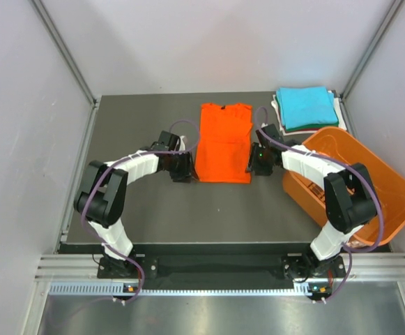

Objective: Fold and stack the t-shirts
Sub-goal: Fold the tshirt

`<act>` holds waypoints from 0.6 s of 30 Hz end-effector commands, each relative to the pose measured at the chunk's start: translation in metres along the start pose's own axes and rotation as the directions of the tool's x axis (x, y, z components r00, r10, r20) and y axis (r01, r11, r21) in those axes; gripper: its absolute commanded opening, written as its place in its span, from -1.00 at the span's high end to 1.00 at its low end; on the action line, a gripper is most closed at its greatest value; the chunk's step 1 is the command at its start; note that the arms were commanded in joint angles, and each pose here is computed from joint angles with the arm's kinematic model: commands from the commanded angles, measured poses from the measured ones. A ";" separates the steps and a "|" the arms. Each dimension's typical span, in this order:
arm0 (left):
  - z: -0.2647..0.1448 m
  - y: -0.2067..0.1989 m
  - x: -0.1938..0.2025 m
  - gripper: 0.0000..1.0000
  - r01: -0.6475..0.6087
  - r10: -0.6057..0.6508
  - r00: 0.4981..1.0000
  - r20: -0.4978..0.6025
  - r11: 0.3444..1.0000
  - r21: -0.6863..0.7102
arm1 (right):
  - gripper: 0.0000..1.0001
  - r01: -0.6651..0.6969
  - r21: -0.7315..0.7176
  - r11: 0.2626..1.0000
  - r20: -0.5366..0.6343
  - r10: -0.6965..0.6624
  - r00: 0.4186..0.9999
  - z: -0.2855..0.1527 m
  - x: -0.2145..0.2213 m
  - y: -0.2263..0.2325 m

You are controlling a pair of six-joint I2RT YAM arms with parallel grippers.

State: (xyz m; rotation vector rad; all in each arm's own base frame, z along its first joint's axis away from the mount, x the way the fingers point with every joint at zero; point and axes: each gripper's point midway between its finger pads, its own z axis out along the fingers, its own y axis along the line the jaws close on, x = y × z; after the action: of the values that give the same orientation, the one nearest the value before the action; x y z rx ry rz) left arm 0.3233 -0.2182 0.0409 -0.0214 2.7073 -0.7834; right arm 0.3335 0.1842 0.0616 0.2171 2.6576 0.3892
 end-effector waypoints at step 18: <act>0.021 0.026 0.005 0.25 0.045 -0.045 0.999 -0.012 0.997 -0.061 | 0.14 -0.079 0.057 0.995 -0.022 0.080 0.997 0.024 0.024 -0.012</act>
State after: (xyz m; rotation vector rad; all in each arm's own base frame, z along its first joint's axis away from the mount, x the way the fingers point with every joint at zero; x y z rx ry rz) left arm 0.3234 -0.2185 0.0275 -0.0754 2.7217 -0.8177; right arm 0.3201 0.1766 0.0334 0.3494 2.7027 0.3265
